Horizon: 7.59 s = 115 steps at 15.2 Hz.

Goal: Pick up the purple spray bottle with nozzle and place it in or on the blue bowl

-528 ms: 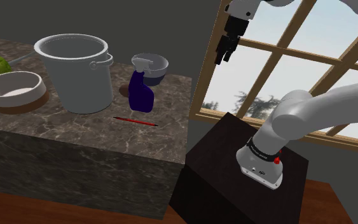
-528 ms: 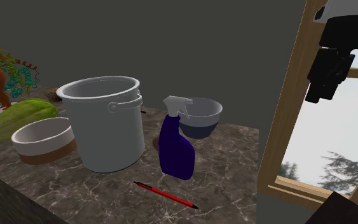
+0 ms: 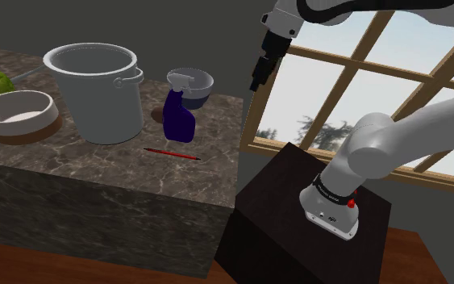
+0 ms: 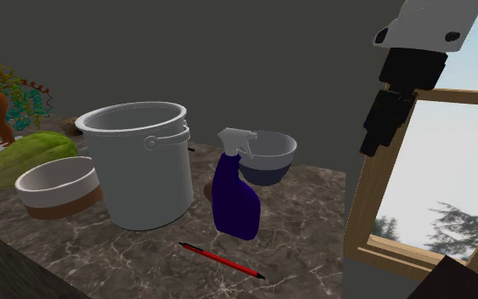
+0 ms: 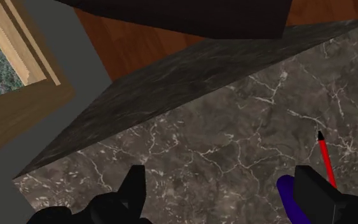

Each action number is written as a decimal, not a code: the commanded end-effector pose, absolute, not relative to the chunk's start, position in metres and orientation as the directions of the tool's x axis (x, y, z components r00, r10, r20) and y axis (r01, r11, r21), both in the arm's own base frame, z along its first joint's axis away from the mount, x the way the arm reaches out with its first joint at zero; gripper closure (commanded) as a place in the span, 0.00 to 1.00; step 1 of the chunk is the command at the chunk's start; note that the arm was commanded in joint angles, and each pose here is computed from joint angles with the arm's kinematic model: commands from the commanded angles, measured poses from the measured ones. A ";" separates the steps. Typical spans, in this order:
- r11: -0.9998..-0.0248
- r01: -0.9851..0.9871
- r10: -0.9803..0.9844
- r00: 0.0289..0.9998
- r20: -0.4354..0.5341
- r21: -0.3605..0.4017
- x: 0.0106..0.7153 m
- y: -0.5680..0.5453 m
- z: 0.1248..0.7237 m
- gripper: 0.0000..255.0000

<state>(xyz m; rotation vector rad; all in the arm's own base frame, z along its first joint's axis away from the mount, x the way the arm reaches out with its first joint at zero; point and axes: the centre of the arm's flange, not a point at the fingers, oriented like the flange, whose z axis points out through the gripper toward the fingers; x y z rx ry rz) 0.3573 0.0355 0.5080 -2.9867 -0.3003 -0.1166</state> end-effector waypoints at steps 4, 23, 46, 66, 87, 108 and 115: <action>-0.935 0.339 0.317 0.931 0.182 -0.105 0.380 0.084 0.482 0.00; -0.799 0.602 0.559 0.749 0.356 -0.012 0.427 0.210 0.394 0.00; -0.799 0.602 0.559 0.749 0.356 -0.012 0.427 0.210 0.420 1.00; -0.799 0.602 0.559 0.749 0.356 -0.012 0.427 0.210 0.526 1.00; -0.799 0.602 0.559 0.749 0.356 -0.012 0.506 0.105 0.573 1.00; -0.799 0.602 0.559 0.749 0.356 -0.012 0.581 0.006 0.511 1.00; -0.799 0.602 0.559 0.749 0.356 -0.012 0.580 0.007 0.510 0.00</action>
